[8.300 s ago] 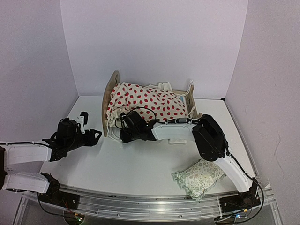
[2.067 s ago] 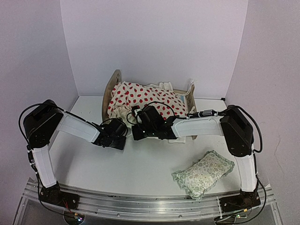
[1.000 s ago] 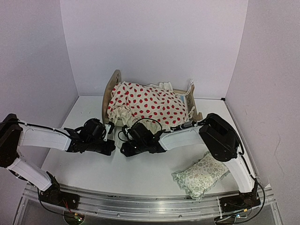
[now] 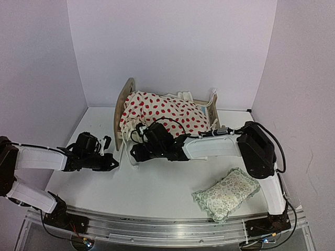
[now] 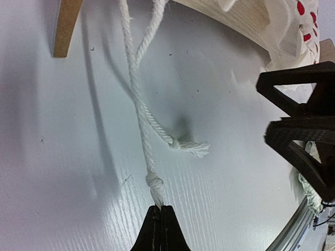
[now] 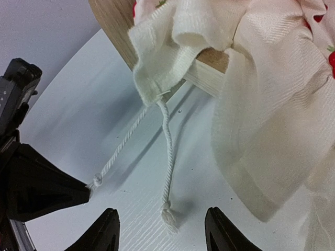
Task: Set up the pet bed
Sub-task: Tie the left ropes of the mattress closest to the robot on the bed frame base.
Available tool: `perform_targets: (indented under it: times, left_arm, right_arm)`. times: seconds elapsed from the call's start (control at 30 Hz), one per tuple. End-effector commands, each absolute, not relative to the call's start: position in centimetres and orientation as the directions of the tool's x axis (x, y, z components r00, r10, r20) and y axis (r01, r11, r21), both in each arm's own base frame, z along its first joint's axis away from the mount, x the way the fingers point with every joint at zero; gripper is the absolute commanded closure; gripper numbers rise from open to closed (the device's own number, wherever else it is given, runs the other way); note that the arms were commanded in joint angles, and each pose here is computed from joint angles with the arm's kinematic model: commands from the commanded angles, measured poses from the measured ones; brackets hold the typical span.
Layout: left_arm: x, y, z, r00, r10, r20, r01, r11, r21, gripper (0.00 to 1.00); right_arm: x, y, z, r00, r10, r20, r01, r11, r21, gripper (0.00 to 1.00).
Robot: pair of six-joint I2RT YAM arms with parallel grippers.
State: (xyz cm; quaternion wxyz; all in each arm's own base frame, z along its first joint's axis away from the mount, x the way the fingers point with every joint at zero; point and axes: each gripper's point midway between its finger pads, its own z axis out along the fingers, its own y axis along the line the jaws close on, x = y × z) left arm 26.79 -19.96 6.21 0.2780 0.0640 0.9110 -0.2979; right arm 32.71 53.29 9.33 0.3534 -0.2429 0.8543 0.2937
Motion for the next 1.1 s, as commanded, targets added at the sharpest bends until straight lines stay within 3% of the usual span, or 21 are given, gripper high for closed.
perform_targets:
  times: [0.0, 0.17, 0.43, 1.07]
  left_arm:
    - [27.3, -22.0, 7.8, -0.824, -0.072, -0.561, 0.338, 0.732, -0.591, 1.0]
    - [27.7, -23.9, 8.0, -0.839, -0.076, -0.539, 0.366, 0.655, -0.661, 1.0]
    - [28.4, -24.2, 7.3, -0.841, -0.077, -0.536, 0.361, 0.658, -0.661, 1.0]
    - [28.0, -24.7, 6.9, -0.838, -0.059, -0.542, 0.39, 0.628, -0.673, 1.0]
  right_arm:
    - [34.7, 53.5, 8.8, -0.638, -0.174, -0.75, -0.601, 0.722, 0.344, 0.44]
    - [35.6, 53.7, 8.7, -0.668, -0.129, -0.732, -0.588, 0.695, 0.414, 0.43]
    - [36.5, 55.9, 8.4, -0.701, -0.09, -0.708, -0.576, 0.656, 0.487, 0.41]
    - [37.6, 59.6, 7.0, -0.75, -0.032, -0.661, -0.544, 0.597, 0.589, 0.48]
